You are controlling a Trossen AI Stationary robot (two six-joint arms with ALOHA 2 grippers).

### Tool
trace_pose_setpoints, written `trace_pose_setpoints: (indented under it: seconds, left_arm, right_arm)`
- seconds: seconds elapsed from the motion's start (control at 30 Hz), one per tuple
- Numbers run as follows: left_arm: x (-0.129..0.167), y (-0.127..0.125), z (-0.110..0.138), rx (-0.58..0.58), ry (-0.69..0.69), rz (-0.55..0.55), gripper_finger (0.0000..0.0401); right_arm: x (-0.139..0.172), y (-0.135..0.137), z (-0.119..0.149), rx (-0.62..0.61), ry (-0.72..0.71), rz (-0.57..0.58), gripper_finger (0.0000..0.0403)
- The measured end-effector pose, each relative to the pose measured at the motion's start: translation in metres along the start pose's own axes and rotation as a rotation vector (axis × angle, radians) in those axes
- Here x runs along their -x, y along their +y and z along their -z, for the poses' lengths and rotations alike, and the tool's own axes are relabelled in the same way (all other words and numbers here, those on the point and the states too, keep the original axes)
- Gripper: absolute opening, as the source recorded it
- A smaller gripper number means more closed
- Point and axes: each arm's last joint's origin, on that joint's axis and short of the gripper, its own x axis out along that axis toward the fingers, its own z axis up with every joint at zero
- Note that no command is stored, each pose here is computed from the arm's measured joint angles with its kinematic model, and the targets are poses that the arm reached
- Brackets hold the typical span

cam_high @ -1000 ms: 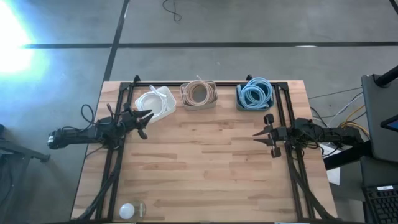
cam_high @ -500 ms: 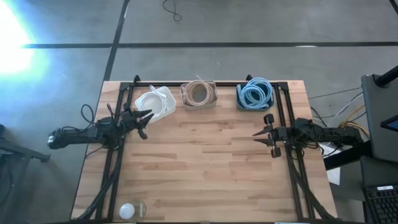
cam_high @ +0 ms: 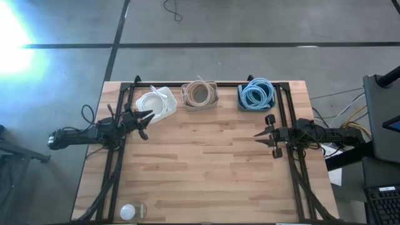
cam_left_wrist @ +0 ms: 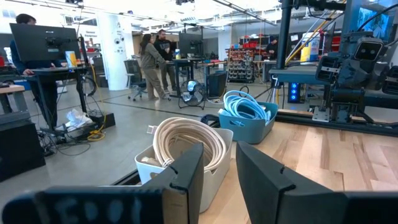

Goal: Sort HDMI cables
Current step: Return to Home Position

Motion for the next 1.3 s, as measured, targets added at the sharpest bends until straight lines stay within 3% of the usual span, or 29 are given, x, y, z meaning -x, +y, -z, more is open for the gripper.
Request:
trace_pose_setpoints:
  seconds: [0.27,0.87,1.3]
  left_arm:
    - [0.0,0.0,0.0,0.0,0.0,0.0,0.0104]
    - [0.0,0.0,0.0,0.0,0.0,0.0,0.0104]
    - [0.0,0.0,0.0,0.0,0.0,0.0,0.0104]
  right_arm:
    - [0.0,0.0,0.0,0.0,0.0,0.0,0.0068]
    - [0.0,0.0,0.0,0.0,0.0,0.0,0.0091]
    - [0.0,0.0,0.0,0.0,0.0,0.0,0.0069]
